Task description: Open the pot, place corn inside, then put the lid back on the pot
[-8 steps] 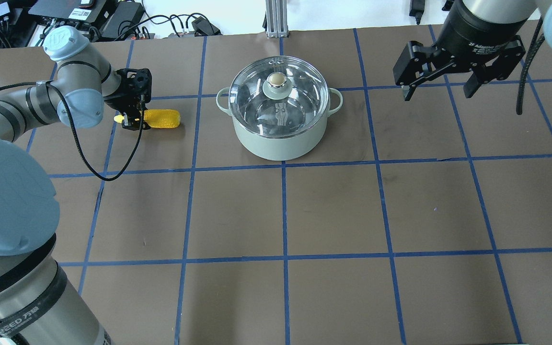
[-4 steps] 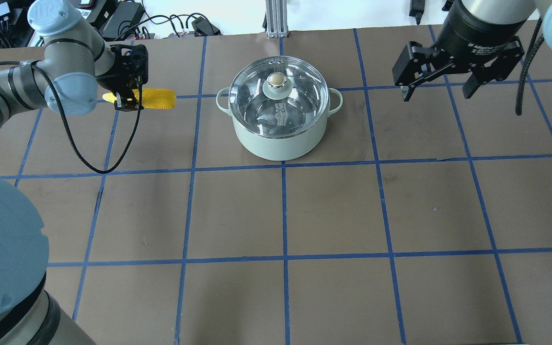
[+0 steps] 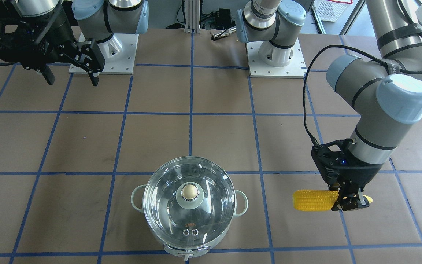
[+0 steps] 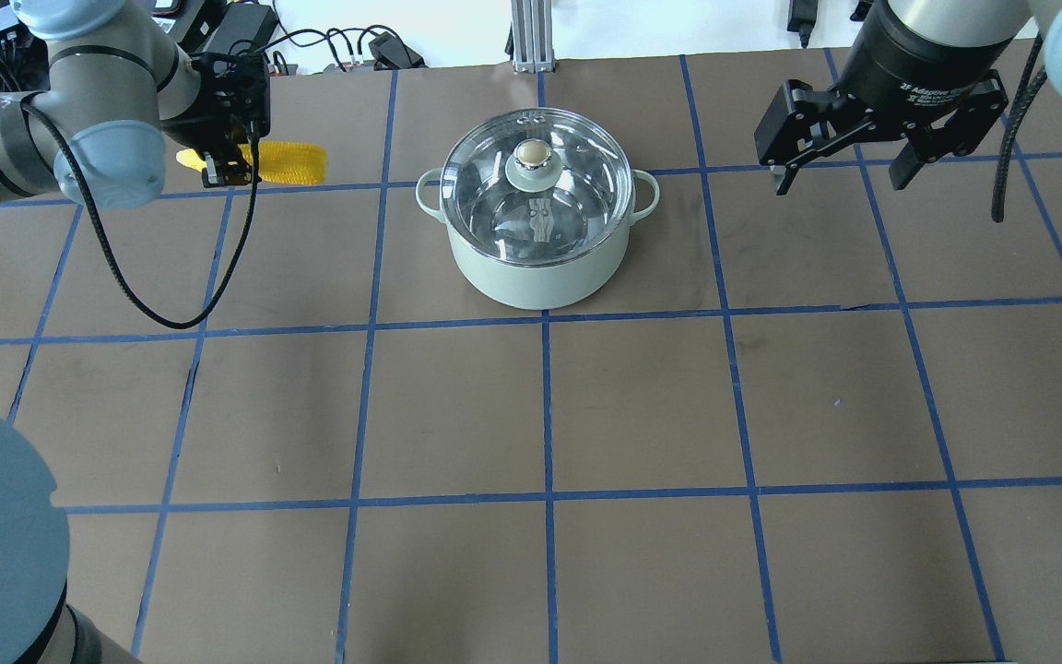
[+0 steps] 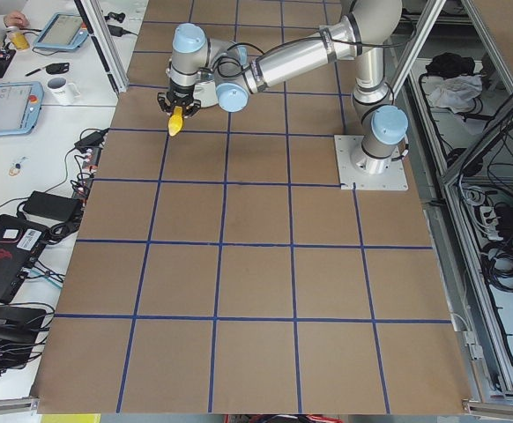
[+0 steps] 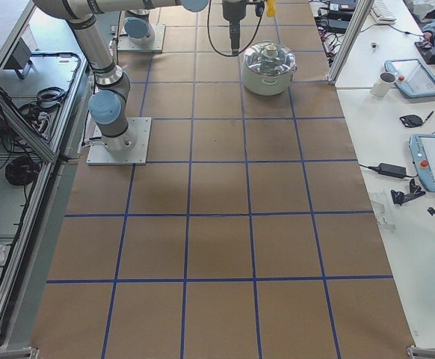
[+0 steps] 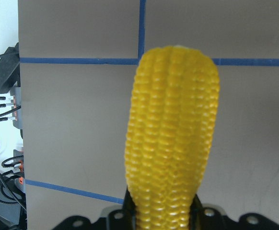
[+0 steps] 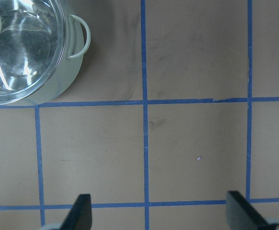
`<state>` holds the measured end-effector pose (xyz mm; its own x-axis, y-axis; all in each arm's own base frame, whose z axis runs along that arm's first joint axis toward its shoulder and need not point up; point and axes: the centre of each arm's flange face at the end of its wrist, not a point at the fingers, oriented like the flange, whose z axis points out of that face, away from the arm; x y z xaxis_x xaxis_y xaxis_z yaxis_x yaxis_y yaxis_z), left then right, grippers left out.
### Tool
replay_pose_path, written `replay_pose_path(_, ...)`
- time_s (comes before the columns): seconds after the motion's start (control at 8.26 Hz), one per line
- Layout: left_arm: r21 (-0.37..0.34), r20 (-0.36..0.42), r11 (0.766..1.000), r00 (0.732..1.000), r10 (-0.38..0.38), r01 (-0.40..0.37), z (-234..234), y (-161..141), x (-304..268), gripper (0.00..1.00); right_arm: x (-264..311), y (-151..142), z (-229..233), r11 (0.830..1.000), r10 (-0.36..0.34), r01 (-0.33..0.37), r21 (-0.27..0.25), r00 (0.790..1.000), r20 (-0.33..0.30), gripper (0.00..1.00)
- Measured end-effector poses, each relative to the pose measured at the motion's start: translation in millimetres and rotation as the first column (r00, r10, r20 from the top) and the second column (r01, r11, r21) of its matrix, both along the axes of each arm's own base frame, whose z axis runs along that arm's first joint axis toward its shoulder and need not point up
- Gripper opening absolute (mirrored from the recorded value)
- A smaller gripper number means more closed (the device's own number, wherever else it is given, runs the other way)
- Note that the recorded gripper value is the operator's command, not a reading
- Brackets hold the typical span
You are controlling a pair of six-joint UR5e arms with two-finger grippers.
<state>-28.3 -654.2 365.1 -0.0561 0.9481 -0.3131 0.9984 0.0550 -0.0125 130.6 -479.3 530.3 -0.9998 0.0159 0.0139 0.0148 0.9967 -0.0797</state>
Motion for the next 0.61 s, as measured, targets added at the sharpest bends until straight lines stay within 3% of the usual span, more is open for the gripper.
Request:
replay_pose_path(0.24, -0.025, 0.041, 0.999, 0.998, -0.042, 0.043, 15, 7, -33, 0.0, 2, -9, 1, 0.999, -0.008, 0.008, -0.039, 1.0, 0.002, 1.0)
replay_pose_path(0.61, -0.028, 0.115, 0.996, 0.99, -0.083, 0.086, 19, 11, -63, 0.0, 57, -72, -23, 0.99, -0.076, 0.08, -0.118, 0.996, 0.04, 1.0)
